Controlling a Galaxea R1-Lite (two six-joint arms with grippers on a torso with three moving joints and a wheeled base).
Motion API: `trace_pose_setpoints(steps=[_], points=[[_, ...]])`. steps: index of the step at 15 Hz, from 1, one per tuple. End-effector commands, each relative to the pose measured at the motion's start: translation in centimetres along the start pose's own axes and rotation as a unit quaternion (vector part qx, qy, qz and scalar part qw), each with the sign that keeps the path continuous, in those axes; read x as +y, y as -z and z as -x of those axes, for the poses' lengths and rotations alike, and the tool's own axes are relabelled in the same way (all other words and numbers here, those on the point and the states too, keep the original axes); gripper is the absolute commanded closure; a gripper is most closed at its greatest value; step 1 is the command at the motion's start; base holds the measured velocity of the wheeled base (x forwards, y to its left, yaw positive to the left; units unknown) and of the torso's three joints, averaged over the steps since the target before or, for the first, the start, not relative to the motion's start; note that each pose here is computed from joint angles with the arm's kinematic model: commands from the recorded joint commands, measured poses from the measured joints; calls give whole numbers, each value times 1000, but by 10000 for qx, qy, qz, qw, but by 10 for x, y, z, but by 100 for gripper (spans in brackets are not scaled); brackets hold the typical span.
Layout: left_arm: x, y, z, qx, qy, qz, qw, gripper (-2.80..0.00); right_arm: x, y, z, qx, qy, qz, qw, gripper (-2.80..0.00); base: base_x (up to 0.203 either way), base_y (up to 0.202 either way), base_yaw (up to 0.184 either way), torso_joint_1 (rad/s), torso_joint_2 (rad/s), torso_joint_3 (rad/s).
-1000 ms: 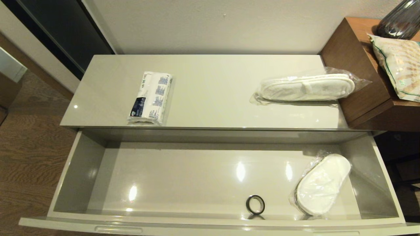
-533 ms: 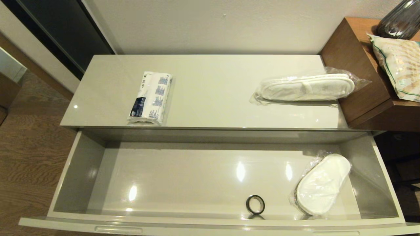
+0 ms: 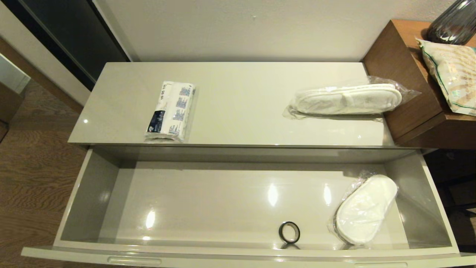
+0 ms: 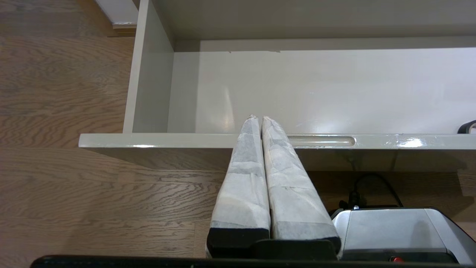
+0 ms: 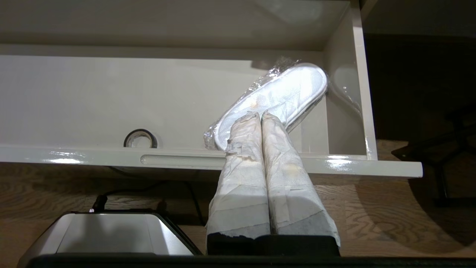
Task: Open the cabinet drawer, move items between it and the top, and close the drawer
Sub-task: Pick up the tissue on the table
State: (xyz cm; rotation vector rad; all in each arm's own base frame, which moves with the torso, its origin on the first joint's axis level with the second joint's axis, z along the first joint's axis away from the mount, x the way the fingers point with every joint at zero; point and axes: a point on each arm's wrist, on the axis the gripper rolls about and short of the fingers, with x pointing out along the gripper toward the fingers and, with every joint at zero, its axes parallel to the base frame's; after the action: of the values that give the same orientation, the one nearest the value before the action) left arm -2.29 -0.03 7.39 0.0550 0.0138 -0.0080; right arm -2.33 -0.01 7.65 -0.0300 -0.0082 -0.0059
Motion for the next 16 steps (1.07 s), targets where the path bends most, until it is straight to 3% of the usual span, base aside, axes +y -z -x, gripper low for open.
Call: trace_pose_setpoints(steps=[1, 6, 8, 9, 11, 13, 15, 16], points=[[0, 0, 0, 6, 0, 0, 10000, 0, 0, 0, 0, 3, 2, 4, 10000, 0, 0, 0, 0, 0, 0, 0], [0, -1, 0, 51, 28, -123, 9999, 0, 0, 0, 0, 10, 1, 4, 10000, 0, 0, 0, 0, 0, 0, 0], [0, -3, 2, 530, 23, -121, 9985, 0, 0, 0, 0, 11, 1, 4, 10000, 0, 0, 0, 0, 0, 0, 0], [1, -9, 5, 582, -3, -185, 9981, 0, 0, 0, 0, 3, 2, 4, 10000, 0, 0, 0, 0, 0, 0, 0], [3, -43, 7, 453, -38, -261, 9986, 0, 0, 0, 0, 10, 1, 4, 10000, 0, 0, 0, 0, 0, 0, 0], [6, -105, -5, 586, -76, -99, 9982, 0, 0, 0, 0, 11, 1, 4, 10000, 0, 0, 0, 0, 0, 0, 0], [11, -175, -45, 1169, -35, 26, 9931, 0, 0, 0, 0, 5, 2, 4, 10000, 0, 0, 0, 0, 0, 0, 0], [12, -203, -78, 1640, 95, 77, 9864, 0, 0, 0, 0, 9, 1, 4, 10000, 0, 0, 0, 0, 0, 0, 0]])
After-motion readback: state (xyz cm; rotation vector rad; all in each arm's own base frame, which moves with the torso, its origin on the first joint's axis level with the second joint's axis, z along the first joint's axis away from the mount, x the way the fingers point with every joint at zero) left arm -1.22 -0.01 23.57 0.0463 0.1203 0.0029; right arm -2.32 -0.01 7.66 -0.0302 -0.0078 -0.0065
